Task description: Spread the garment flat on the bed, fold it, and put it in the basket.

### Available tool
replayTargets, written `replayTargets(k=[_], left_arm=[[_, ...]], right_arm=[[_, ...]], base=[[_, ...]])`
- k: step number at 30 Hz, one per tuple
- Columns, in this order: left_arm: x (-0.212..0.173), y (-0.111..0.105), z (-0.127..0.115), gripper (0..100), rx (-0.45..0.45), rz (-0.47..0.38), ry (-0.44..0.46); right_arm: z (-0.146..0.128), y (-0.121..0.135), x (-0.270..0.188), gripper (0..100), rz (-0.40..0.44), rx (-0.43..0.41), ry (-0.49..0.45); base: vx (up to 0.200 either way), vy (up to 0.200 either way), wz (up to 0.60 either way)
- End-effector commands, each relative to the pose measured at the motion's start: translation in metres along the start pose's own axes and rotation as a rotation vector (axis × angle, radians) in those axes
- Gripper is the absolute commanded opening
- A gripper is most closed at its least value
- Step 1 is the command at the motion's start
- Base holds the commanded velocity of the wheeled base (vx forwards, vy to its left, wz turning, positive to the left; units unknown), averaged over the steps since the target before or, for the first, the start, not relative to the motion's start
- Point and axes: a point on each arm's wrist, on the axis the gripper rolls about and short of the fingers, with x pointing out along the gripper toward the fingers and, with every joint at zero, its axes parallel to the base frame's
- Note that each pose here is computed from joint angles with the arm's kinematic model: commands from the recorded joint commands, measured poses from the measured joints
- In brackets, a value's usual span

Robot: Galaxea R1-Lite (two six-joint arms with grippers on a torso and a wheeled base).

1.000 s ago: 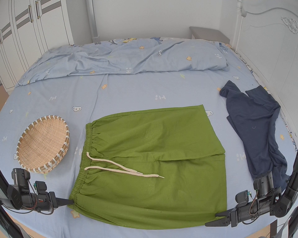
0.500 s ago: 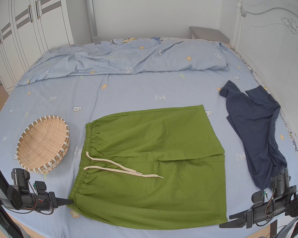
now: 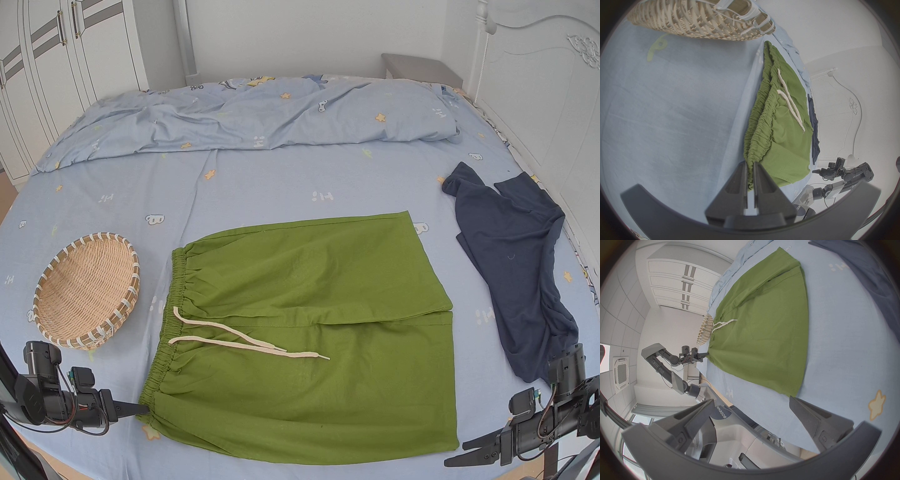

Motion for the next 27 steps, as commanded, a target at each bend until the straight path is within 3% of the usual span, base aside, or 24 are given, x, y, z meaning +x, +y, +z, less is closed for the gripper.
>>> replayTargets(k=[1,27], left_arm=[[0.0,0.0,0.0,0,-0.001,0.0,0.0],[0.0,0.0,-0.002,0,-0.007,-0.001,0.004]], right_arm=[[-0.001,-0.009,0.01,100,-0.006,0.044,0.048],[0.008,-0.027,0.03,100,-0.026,0.101,0.099]], base=[[0.0,0.0,0.0],[0.0,0.0,0.0]])
